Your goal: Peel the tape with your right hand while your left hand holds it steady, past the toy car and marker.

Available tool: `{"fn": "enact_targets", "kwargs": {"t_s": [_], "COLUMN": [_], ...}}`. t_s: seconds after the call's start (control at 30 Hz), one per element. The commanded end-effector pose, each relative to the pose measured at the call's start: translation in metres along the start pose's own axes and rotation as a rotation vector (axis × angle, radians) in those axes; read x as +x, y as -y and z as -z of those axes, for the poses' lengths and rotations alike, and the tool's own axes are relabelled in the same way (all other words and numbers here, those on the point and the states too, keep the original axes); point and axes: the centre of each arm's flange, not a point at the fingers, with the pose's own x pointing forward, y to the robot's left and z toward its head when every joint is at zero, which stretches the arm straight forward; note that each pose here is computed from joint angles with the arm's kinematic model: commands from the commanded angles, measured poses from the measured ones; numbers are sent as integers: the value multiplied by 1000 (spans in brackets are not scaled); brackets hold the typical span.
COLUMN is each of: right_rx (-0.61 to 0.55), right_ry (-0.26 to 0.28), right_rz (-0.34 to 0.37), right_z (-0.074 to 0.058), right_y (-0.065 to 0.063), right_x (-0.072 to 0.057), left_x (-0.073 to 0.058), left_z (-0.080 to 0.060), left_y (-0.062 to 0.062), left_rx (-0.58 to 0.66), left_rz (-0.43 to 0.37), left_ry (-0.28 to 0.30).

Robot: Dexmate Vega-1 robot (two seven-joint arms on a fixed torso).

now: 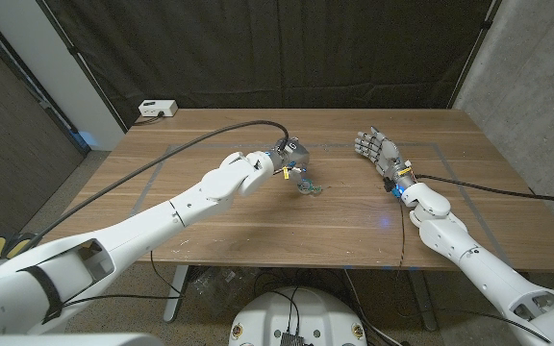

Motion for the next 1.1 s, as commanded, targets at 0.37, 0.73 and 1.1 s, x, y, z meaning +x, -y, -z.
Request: {"fn": "enact_targets", "kwargs": {"t_s": [0.37, 0.73, 1.1], "right_rx": [3, 4, 4], "right_ry": [-1, -3, -5], "right_rz": [-6, -4, -5], "right_z": [2, 2, 2], "right_y": [2, 2, 0], "right_x": [0, -1, 0], "left_x": [3, 3, -4], "left_z": [-9, -11, -13], "left_y": [6, 9, 7], "left_rx": [1, 6, 45], "left_rz": [24, 28, -55], "left_ry": [28, 21, -33]}}
